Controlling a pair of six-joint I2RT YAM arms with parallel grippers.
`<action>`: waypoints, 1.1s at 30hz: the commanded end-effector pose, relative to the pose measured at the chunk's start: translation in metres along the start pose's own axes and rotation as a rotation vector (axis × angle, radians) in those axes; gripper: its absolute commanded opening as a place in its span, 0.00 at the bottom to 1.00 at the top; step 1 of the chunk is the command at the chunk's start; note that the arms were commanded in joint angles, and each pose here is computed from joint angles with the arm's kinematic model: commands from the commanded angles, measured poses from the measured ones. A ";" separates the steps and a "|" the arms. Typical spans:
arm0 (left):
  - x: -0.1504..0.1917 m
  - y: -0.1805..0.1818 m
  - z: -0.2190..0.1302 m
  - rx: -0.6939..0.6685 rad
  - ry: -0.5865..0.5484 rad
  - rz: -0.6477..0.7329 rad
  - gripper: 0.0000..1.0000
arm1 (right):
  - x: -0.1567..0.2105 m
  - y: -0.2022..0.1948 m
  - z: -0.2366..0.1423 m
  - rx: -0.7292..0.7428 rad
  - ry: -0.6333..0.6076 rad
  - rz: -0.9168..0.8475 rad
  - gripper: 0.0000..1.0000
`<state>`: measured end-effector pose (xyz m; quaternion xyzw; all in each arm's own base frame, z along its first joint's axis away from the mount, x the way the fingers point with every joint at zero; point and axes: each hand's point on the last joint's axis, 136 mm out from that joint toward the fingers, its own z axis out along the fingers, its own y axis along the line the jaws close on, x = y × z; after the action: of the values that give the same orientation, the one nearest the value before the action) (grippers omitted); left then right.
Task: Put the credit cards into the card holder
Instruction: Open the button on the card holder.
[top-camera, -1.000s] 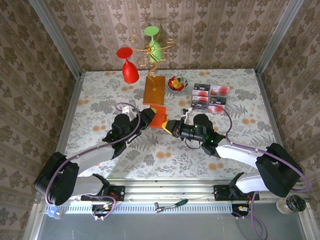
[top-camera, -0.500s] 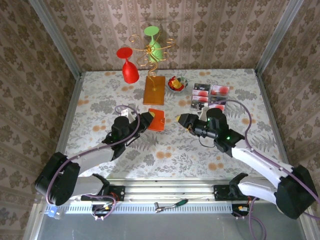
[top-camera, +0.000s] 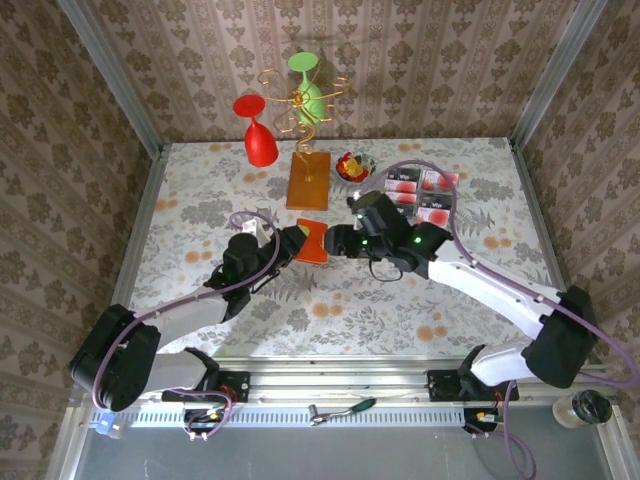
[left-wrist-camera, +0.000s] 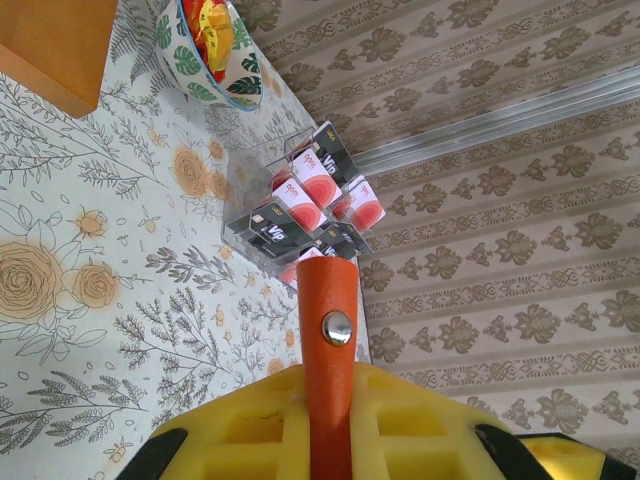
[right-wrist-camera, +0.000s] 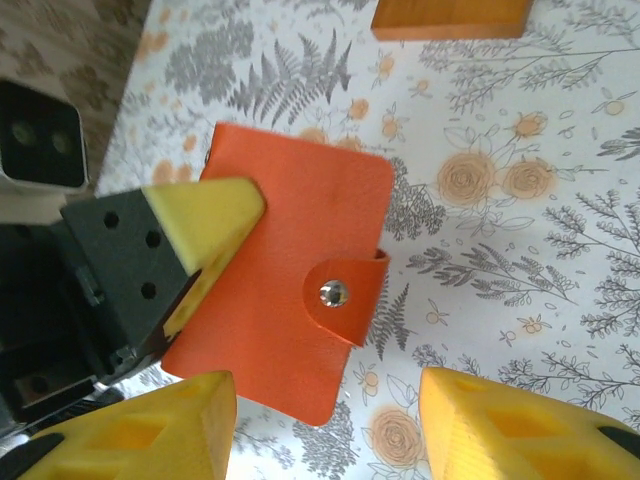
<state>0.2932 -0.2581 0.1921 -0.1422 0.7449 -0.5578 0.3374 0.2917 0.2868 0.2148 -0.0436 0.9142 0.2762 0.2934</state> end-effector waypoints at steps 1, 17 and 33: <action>-0.007 -0.014 -0.003 0.049 -0.019 0.031 0.00 | -0.001 -0.007 0.006 0.097 0.012 -0.076 0.52; -0.005 -0.018 -0.002 0.061 -0.017 0.022 0.00 | 0.002 -0.015 0.056 0.176 0.050 -0.079 0.42; 0.000 -0.021 -0.002 0.068 -0.010 0.027 0.00 | 0.058 -0.121 0.073 0.272 0.114 0.137 0.00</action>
<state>0.2894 -0.2613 0.1845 -0.1417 0.7536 -0.5518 0.3278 0.3126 0.2501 0.0885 0.0133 0.9536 0.1899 0.2332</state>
